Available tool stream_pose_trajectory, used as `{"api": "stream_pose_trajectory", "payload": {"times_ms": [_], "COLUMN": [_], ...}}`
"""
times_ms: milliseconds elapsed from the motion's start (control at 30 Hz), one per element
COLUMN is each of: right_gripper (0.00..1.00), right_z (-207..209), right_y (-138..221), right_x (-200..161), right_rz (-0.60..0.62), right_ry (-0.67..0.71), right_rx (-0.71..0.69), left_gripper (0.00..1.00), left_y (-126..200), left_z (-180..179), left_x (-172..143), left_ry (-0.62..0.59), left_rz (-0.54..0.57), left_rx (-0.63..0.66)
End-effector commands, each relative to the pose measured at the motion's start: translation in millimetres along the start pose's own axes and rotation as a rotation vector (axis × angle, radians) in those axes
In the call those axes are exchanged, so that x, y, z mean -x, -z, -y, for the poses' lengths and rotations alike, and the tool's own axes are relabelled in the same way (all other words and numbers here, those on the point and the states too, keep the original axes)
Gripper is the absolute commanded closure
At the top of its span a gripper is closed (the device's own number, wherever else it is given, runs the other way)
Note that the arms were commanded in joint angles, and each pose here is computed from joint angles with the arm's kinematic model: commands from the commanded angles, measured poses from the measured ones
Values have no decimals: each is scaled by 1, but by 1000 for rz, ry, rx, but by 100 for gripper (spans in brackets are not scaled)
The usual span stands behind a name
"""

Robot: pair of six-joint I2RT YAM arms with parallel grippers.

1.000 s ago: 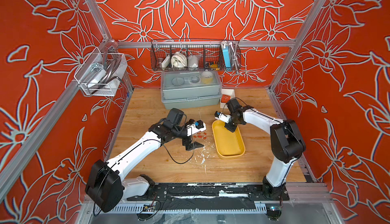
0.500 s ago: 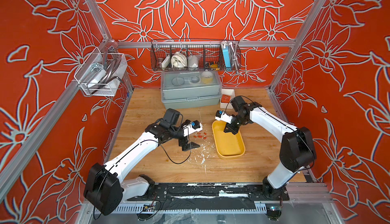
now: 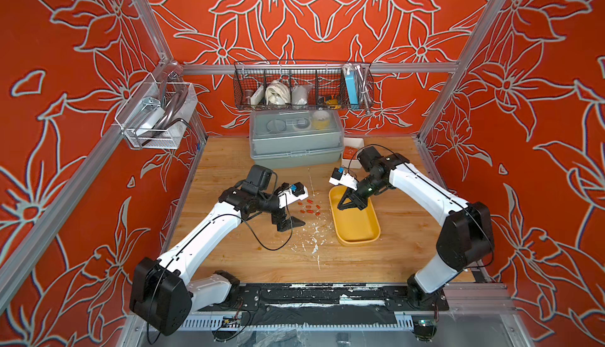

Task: Take the screw protection sleeves out of the storage box
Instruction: Place the screw protection sleeve at the center of the board.

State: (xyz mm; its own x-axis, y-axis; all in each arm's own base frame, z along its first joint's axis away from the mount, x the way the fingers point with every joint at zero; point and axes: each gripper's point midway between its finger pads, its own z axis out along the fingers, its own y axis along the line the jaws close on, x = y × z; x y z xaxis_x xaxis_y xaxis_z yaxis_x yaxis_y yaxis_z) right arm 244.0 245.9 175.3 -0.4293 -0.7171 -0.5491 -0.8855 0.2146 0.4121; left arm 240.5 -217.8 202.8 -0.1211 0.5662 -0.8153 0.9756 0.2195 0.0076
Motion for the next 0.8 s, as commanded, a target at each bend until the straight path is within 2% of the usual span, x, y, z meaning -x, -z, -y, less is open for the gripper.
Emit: {"api": "stream_pose_trajectory", "payload": {"times_ms": [0,267,500,767], "right_gripper": [100,100,100,98], "right_z": [-17,-21,6,45], "right_y": [-2,-30,-83,-143], "right_x": [12,30,31,17], "right_rz": [39,51,-33,-181], "right_ry": [-29,-4,38,78], "right_rx": [101,106,-53,-214], "left_gripper": [2,2,2,2], "left_y": [12,32,56,61], "left_z": [4,-15,-42,-44], "left_x": [9,4,2,0], "left_ry": [-2,28,93,92], "left_rz": [24,6,7,21], "left_rx": [-6,54,158,180]}}
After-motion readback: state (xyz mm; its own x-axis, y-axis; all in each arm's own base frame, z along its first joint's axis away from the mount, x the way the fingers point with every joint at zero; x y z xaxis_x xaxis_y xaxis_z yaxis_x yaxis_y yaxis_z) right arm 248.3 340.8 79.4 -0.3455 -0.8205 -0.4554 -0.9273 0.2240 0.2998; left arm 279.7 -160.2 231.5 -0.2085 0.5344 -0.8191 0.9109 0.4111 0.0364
